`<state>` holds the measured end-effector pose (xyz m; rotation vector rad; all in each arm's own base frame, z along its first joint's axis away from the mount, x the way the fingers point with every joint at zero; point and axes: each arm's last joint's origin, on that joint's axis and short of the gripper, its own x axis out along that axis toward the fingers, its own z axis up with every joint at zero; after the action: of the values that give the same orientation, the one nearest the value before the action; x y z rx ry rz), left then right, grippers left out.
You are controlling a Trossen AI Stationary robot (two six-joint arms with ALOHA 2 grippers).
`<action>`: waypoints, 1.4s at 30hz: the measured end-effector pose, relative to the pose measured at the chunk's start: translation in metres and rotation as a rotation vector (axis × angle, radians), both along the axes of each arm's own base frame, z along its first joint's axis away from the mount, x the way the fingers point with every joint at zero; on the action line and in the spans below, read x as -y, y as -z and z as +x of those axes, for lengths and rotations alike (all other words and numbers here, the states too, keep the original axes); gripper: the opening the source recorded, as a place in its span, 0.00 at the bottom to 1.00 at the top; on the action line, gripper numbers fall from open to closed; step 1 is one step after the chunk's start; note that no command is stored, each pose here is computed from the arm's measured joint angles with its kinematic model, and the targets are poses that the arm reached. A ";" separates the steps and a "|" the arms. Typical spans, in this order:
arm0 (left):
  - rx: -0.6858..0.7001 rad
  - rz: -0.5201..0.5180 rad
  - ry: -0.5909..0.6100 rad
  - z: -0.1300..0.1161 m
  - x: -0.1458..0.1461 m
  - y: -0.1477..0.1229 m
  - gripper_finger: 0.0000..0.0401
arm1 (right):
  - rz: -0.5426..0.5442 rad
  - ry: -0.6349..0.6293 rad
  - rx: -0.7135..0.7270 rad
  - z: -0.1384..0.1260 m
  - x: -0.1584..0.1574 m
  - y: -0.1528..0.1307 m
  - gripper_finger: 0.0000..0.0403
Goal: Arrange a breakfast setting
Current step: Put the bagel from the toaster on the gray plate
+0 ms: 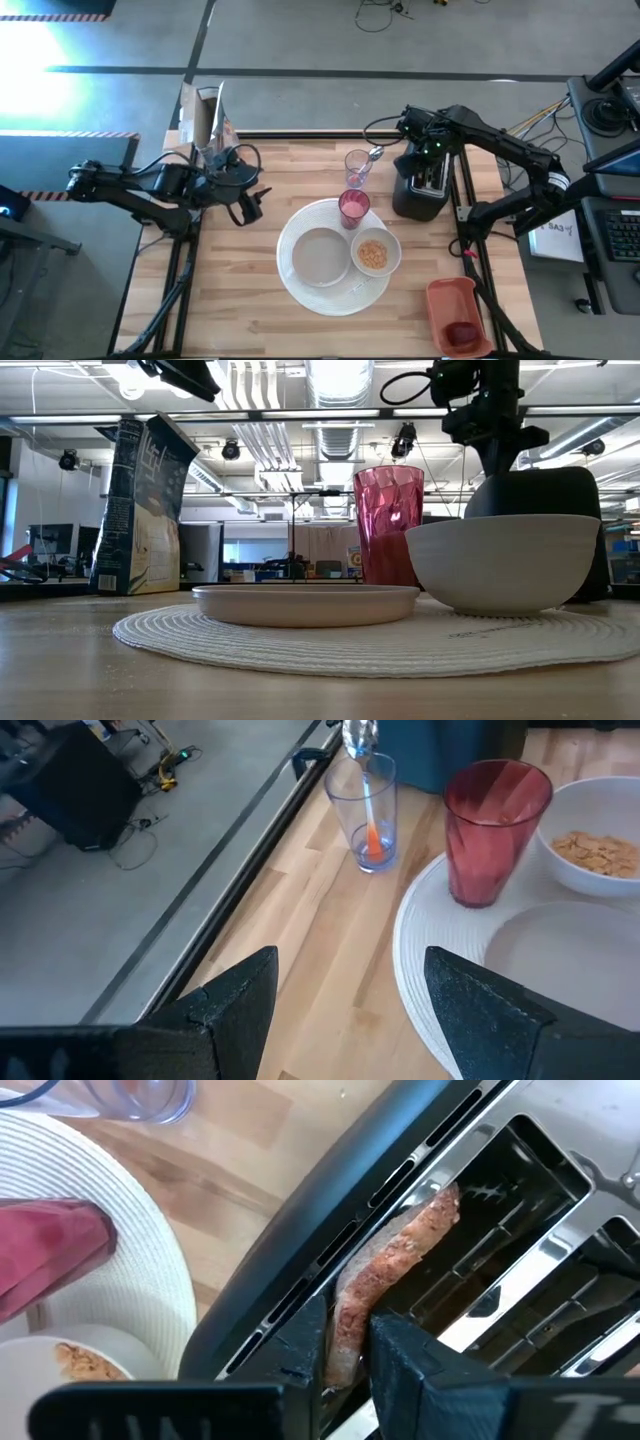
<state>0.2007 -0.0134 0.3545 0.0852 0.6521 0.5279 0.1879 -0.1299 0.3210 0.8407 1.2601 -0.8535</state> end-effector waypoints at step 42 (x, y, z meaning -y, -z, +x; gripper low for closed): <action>0.072 0.028 -0.075 -0.006 -0.003 -0.008 0.59 | -0.091 -0.361 0.545 0.021 -0.059 -0.128 0.09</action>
<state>0.1942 -0.0100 0.3620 0.0679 0.5792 0.6099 0.2086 -0.0711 0.4487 0.6824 0.8449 -0.3512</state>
